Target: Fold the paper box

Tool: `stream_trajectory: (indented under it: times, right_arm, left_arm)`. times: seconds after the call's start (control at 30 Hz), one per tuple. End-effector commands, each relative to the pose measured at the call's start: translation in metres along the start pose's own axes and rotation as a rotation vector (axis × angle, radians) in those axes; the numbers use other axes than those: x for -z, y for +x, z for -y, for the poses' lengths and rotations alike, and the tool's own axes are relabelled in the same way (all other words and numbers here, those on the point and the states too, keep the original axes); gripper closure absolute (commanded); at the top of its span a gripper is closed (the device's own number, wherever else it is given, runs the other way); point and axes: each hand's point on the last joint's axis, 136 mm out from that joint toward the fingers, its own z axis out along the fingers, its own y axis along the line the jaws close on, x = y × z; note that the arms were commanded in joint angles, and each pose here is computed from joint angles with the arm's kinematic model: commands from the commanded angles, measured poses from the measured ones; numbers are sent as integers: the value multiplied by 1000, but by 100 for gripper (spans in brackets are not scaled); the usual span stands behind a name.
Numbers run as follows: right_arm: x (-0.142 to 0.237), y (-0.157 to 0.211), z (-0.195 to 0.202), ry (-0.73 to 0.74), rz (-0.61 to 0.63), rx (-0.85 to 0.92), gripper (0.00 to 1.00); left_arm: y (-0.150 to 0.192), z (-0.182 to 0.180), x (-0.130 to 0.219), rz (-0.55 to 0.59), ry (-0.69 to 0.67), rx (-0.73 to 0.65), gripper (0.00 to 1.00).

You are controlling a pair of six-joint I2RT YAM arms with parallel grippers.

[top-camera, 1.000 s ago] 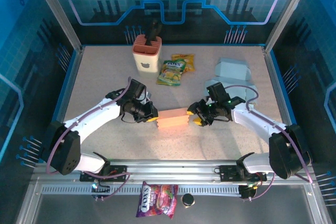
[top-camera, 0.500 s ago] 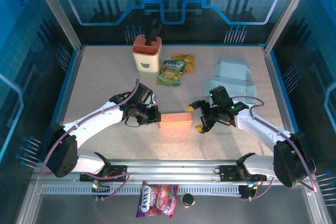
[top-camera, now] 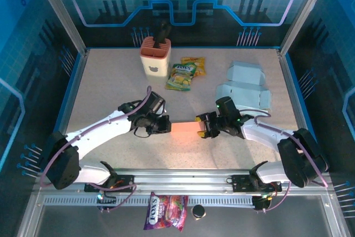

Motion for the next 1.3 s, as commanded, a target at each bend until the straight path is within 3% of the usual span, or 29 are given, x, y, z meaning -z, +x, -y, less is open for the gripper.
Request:
stream_trajectory:
  times: [0.0, 0.2, 0.3, 0.43, 0.53, 0.6, 0.8, 1.03, 1.27]
  right_arm:
    - [-6, -1, -16, -81, 6, 60, 53]
    - [-18, -4, -44, -203, 6, 206, 58]
    - [-27, -2, -48, -219, -3, 266, 52]
    - [-30, 2, -15, -11, -21, 282, 35]
    - [-4, 0, 12, 179, 45, 323, 18]
    - [11, -3, 21, 231, 66, 343, 16]
    - [37, -12, 6, 223, 73, 543, 22]
    - [22, -22, -20, 330, -27, 941, 32]
    - [-4, -32, -18, 413, -139, 1045, 33]
  left_arm:
    - [4, -10, 8, 26, -38, 27, 83]
    - [-12, 6, 45, 149, 25, 39, 70]
    - [-26, 6, 61, 204, 74, 99, 69]
    - [-39, -6, 67, 220, 109, 182, 69]
    - [-41, -10, 67, 218, 117, 202, 69]
    - [-41, -7, 66, 212, 131, 200, 69]
    - [-41, 39, 76, 209, 366, 17, 70]
    - [-23, 22, 102, 304, 306, -95, 71]
    - [-18, 17, 128, 464, 344, -124, 71]
